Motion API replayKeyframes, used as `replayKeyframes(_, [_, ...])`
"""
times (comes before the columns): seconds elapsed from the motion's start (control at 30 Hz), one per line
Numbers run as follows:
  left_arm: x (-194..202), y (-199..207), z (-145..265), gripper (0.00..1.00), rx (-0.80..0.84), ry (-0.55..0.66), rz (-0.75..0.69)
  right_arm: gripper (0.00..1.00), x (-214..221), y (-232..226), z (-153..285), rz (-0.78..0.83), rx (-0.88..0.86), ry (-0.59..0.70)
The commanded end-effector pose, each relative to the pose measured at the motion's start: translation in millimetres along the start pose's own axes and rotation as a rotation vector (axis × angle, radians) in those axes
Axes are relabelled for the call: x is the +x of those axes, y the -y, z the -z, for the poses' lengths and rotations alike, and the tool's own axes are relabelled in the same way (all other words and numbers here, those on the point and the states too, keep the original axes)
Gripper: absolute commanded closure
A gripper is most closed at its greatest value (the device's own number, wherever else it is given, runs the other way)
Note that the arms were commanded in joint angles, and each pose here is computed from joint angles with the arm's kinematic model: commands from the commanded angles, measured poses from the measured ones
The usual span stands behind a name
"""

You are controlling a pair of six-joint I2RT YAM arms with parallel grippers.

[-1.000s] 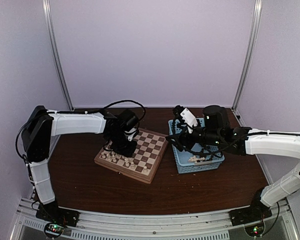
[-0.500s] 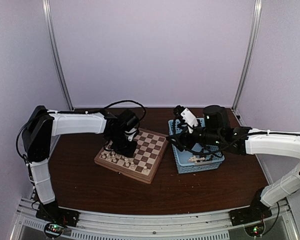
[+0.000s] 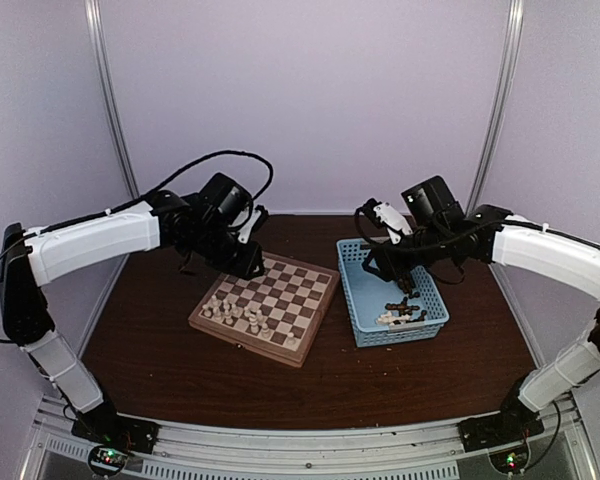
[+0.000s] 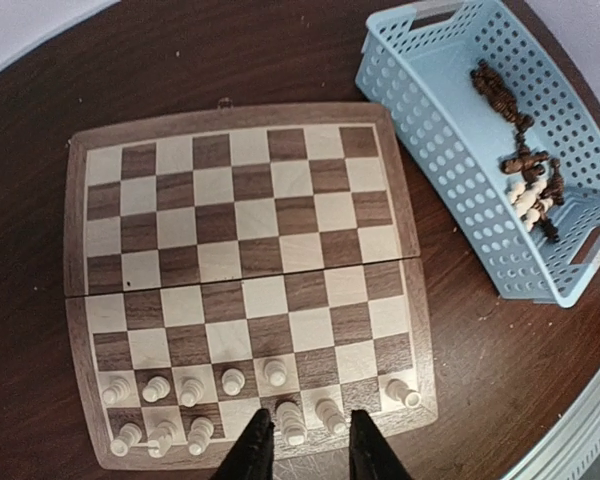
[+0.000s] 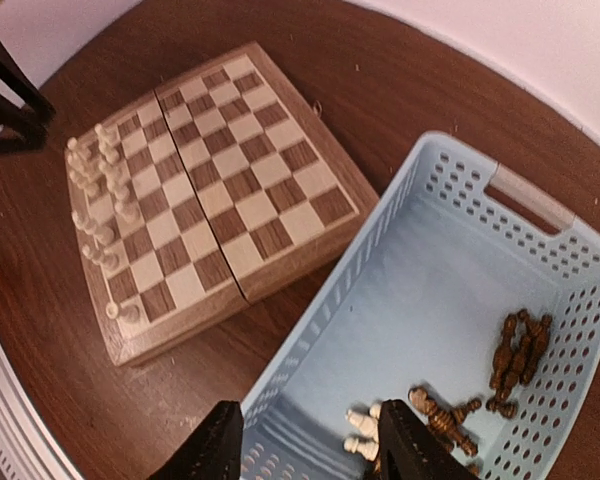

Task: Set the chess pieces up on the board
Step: Pick up the chess piece from the storage box.

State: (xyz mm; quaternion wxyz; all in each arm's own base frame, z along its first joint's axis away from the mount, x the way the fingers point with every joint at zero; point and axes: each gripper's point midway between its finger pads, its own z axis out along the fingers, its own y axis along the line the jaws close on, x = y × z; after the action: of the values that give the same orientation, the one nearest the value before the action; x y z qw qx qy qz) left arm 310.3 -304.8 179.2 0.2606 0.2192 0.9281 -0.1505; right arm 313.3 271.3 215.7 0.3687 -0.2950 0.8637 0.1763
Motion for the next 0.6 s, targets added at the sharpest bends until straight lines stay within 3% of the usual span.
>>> replayKeyframes(0.0, [-20,12,22,0.73,0.069,0.118,-0.053,0.52,54,20,6,-0.071,0.072,-0.282])
replayKeyframes(0.17, [-36,36,60,0.72,0.223,0.267,-0.055,0.55,67,37,8,-0.081,0.108,-0.383])
replayKeyframes(0.33, [-55,58,114,0.63,0.395,0.435,-0.008,0.58,84,46,-10,-0.153,0.073,-0.475])
replayKeyframes(0.47, [-71,65,161,0.37,0.507,0.566,0.113,0.6,81,51,-19,-0.184,0.087,-0.458])
replayKeyframes(0.57, [-83,60,199,0.24,0.604,0.706,0.272,0.61,77,52,-20,-0.202,0.087,-0.432])
